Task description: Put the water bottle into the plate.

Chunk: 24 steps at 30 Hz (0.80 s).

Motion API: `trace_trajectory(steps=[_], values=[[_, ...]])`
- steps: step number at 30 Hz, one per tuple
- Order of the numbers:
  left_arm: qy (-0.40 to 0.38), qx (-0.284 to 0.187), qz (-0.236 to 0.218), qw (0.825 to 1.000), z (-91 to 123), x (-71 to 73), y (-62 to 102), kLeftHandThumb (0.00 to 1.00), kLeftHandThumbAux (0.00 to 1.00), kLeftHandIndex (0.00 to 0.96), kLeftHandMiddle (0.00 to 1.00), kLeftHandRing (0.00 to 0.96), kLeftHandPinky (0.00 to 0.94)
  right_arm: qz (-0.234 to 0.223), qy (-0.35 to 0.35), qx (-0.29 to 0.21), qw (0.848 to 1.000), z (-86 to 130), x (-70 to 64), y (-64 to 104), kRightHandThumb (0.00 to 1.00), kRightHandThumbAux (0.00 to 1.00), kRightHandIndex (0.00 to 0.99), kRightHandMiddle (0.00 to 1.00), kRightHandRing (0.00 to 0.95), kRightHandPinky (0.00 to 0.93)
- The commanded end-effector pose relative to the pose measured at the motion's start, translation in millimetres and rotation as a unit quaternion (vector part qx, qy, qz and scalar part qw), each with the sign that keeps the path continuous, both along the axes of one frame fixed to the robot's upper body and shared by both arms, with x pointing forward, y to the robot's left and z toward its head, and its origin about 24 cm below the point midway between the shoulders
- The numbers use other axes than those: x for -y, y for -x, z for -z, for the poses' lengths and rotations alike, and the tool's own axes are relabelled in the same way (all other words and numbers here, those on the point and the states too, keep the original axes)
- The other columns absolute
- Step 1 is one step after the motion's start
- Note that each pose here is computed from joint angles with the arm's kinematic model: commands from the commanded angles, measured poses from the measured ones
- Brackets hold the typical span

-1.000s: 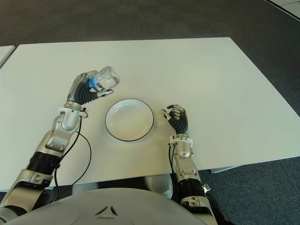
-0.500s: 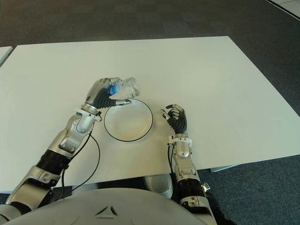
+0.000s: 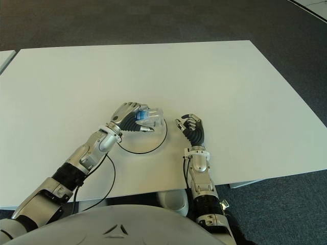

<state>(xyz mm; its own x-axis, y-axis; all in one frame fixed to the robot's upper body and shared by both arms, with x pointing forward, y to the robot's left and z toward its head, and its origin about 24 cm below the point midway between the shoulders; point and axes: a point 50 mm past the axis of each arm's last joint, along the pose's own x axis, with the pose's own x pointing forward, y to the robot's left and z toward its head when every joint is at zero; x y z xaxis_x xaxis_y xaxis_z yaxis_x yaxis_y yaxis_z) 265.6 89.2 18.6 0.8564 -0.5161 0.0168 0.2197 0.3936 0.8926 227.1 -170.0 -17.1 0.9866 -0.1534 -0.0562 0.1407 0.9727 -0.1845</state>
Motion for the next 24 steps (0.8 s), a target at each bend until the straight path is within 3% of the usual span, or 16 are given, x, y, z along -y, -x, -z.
trace_trajectory(steps=[1, 13, 24], values=[[-0.021, 0.018, 0.013, 1.000, 3, 3.4, -4.0, 0.851, 0.669, 0.396, 0.539, 0.854, 0.821, 0.003, -0.002, -0.045, 0.999, 14, -0.7, 8.4, 0.701, 0.731, 0.435, 0.740, 0.724, 0.700], [-0.082, 0.028, 0.030, 0.996, 26, 3.4, 2.1, 0.850, 0.669, 0.395, 0.539, 0.847, 0.834, 0.004, -0.008, -0.047, 0.999, 14, 0.1, 8.7, 0.701, 0.731, 0.435, 0.743, 0.731, 0.722], [-0.092, 0.046, 0.028, 0.994, 27, 3.8, 4.3, 0.850, 0.670, 0.396, 0.542, 0.840, 0.832, 0.003, -0.007, -0.041, 0.999, 14, 1.9, 9.2, 0.701, 0.730, 0.436, 0.752, 0.742, 0.737]])
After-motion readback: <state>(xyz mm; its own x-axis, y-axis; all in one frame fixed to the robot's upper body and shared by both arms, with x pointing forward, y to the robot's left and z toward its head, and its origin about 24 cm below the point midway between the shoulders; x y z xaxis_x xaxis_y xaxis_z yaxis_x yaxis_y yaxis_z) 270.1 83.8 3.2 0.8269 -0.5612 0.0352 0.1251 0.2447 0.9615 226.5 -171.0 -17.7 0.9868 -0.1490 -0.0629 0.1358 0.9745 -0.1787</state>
